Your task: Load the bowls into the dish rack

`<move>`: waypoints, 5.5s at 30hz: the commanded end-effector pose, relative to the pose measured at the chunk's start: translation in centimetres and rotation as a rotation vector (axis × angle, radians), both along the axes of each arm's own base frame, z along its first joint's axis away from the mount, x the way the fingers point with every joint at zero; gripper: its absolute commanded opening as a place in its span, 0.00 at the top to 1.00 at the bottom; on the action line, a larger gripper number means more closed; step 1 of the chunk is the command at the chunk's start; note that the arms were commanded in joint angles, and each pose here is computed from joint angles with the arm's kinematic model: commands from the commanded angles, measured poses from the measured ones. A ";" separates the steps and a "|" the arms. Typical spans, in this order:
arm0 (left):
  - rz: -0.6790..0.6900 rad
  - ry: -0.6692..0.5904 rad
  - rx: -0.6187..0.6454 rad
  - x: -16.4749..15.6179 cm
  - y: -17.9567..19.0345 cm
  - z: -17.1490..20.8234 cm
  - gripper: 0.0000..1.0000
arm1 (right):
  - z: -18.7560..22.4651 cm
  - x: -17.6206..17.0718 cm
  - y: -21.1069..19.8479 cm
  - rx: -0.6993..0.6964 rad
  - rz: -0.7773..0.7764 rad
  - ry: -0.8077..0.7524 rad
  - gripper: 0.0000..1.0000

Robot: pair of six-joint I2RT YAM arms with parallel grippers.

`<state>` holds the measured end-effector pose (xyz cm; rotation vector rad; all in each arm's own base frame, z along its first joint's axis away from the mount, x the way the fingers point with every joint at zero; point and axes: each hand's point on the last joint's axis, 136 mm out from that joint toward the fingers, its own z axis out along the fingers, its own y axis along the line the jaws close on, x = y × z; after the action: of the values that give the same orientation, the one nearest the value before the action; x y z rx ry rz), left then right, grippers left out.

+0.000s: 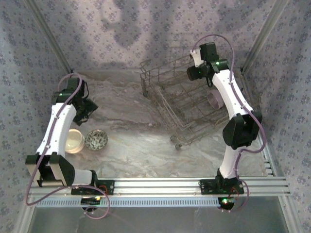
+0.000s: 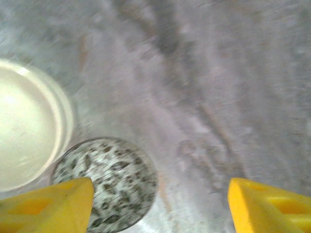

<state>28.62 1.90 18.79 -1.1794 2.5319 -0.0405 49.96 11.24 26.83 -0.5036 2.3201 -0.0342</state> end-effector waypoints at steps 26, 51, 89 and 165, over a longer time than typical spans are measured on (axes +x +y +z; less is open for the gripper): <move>0.093 0.448 -0.013 -1.3 -3.2 -11.0 0.27 | -1.4 -0.7 0.9 0.002 0.022 0.039 0.37; -0.001 0.552 -0.055 -2.9 -4.0 -15.3 0.65 | -1.5 -1.6 1.2 -0.017 0.036 0.063 0.37; -0.110 -0.408 -0.178 15.9 -14.1 10.5 0.95 | 7.2 -1.1 2.7 0.109 0.007 -0.140 0.41; -0.042 -0.954 -0.394 19.7 -26.0 28.3 0.98 | 15.0 -0.8 23.3 0.724 -0.074 -0.687 1.00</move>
<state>48.35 -24.36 45.55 -0.9181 1.7567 -0.8804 48.97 34.81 40.38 -0.0470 1.5522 0.4771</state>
